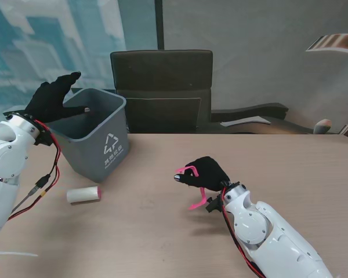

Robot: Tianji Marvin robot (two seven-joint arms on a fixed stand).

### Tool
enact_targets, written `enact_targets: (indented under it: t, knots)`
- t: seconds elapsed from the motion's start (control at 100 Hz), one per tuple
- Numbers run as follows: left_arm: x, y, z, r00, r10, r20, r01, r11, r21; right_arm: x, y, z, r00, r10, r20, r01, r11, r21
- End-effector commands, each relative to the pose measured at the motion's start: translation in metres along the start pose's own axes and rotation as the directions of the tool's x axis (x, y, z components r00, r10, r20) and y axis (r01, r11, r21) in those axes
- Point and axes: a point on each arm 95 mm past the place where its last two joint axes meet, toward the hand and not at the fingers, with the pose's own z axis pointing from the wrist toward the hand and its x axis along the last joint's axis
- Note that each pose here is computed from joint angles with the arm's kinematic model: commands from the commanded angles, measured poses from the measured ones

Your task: Replace a lint-roller refill

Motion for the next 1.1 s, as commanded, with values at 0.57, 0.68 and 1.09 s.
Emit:
enact_targets:
  t: [0.57, 0.68, 1.09]
  knots:
    - [0.114, 0.04, -0.151, 0.971, -0.019, -0.239, 0.004, 0.998, -0.062, -0.002, 0.002, -0.004, 1.0, -0.016, 0.016, 0.016, 1.0, -0.005]
    - [0.125, 0.069, -0.172, 0.971, 0.017, -0.238, -0.043, 0.994, -0.103, -0.002, 0.0, -0.005, 1.0, -0.011, 0.013, 0.011, 1.0, 0.001]
    - [0.113, 0.121, -0.209, 0.985, 0.134, -0.111, -0.163, 0.931, -0.327, -0.001, -0.004, -0.004, 1.0, 0.003, 0.007, -0.004, 1.0, 0.018]
